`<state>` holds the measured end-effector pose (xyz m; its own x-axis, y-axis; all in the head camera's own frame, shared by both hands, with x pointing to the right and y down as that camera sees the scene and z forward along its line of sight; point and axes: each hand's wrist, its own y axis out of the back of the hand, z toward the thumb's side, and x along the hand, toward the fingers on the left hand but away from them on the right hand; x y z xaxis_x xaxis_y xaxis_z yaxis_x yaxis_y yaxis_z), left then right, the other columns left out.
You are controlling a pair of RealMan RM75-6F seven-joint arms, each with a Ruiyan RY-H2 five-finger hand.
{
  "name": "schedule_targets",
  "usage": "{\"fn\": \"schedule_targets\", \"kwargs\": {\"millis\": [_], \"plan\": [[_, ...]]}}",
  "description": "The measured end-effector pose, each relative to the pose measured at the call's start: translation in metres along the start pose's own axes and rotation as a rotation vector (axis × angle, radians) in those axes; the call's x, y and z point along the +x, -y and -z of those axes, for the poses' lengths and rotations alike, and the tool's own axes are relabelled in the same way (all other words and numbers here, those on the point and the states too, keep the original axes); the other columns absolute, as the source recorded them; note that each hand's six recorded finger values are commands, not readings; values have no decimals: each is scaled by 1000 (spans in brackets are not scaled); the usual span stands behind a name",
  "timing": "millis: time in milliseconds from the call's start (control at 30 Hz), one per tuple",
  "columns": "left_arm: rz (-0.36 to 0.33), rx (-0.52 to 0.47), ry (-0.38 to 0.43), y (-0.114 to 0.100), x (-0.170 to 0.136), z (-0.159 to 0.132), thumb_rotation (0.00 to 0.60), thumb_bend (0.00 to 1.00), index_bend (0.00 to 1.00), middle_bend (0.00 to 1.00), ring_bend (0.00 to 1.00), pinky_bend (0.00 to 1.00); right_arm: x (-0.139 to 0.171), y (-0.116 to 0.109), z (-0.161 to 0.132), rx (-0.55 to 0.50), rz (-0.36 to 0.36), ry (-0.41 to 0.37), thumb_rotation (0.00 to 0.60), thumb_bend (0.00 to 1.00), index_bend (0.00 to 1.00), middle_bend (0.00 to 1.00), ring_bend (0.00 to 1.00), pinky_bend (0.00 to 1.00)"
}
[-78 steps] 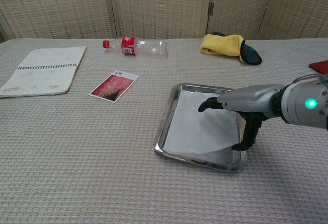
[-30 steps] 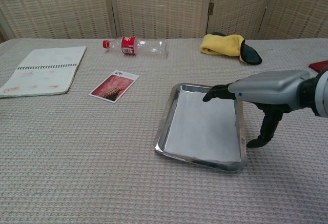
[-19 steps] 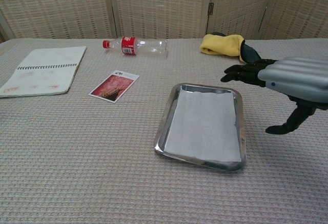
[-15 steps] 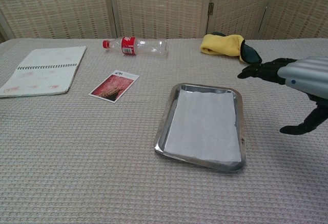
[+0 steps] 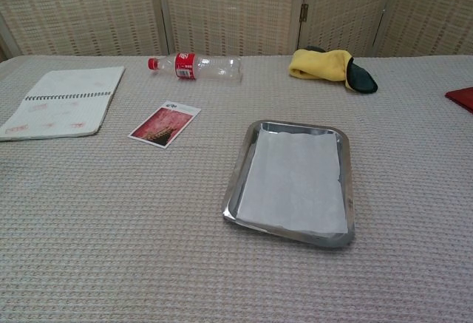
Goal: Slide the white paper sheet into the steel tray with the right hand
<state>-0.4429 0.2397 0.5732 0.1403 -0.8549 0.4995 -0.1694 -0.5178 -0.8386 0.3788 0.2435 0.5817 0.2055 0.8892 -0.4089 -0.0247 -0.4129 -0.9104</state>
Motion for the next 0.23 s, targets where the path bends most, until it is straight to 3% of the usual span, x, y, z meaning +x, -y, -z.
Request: {"fn": "schedule_targets", "kwargs": {"millis": [233], "plan": [[-4, 17, 18, 3, -3, -6, 600, 422, 0, 0, 0, 0, 6, -9, 5, -29, -6, 5, 600, 271, 0, 0, 0, 0]]}}
